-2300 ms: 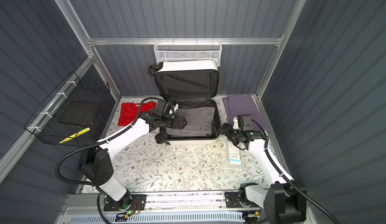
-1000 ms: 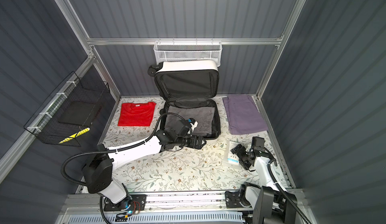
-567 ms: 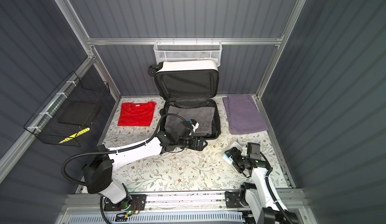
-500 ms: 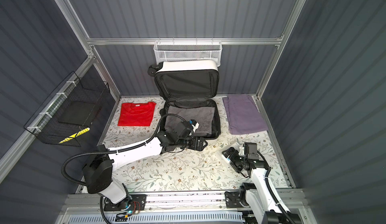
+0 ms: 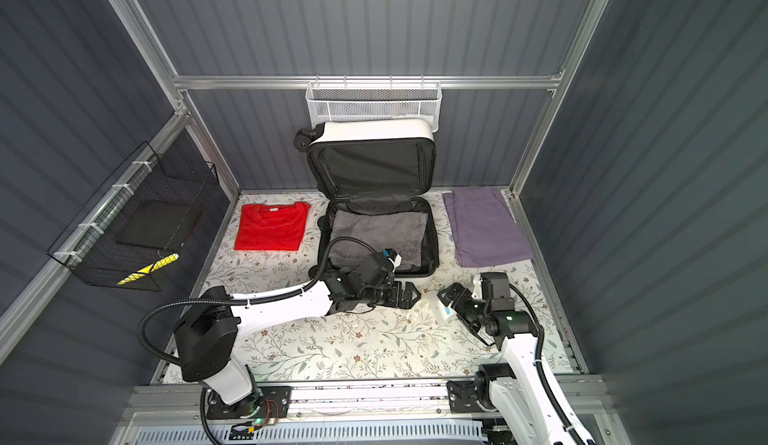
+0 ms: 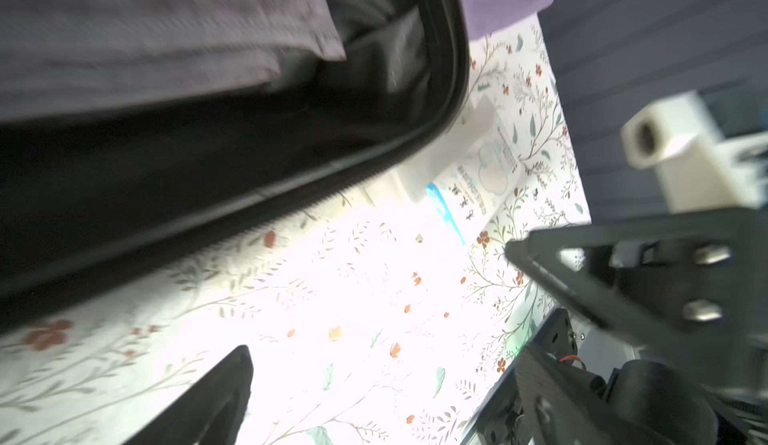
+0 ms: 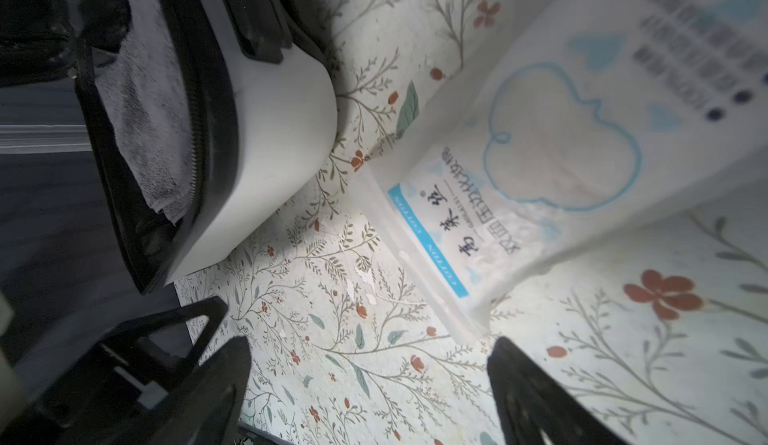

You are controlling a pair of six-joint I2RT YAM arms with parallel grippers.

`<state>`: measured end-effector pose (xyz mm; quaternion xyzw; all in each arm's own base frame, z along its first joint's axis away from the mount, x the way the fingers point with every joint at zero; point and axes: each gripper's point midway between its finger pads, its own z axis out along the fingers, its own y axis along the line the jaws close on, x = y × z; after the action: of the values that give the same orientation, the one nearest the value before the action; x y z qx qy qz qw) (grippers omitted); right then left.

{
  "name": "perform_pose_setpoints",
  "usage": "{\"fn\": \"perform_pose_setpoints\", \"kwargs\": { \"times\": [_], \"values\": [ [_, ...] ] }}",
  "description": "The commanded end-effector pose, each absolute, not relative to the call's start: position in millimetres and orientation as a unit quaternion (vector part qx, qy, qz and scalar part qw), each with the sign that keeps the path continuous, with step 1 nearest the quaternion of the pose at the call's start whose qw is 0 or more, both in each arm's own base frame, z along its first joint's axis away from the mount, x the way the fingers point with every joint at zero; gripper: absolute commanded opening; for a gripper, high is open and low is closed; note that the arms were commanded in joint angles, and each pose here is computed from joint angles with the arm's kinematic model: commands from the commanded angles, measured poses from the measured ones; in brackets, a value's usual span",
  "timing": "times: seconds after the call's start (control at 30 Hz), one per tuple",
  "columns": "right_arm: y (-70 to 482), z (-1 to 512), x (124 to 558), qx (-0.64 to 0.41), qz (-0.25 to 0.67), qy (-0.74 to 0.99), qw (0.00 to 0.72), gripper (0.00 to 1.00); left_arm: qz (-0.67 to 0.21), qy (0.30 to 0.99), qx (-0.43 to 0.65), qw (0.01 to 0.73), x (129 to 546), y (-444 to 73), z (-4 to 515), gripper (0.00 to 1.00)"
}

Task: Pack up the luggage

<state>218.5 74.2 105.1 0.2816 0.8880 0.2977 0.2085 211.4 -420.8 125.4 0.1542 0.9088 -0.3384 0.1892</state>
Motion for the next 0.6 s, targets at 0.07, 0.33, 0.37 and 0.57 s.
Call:
{"fn": "perform_pose_setpoints", "kwargs": {
  "times": [0.07, 0.33, 0.37, 0.57],
  "values": [
    [34, 118, 238, 0.303, 0.258, 0.886, 0.236, 0.91, -0.346, 0.912, 0.149, 0.165, 195, -443, 108, 0.99],
    [-25, 117, 279, 0.383, 0.242, 0.855, 0.252, 0.91, -0.358, 0.912, 0.134, 0.15, 187, -469, 86, 0.88],
    [-29, 115, 282, 0.391, 0.243, 0.851, 0.251, 0.91, -0.362, 0.911, 0.133, 0.15, 186, -473, 84, 0.87],
    [-50, 91, 292, 0.426, 0.24, 0.841, 0.231, 0.91, -0.37, 0.908, 0.134, 0.147, 185, -490, 71, 0.78]
  ]
}}
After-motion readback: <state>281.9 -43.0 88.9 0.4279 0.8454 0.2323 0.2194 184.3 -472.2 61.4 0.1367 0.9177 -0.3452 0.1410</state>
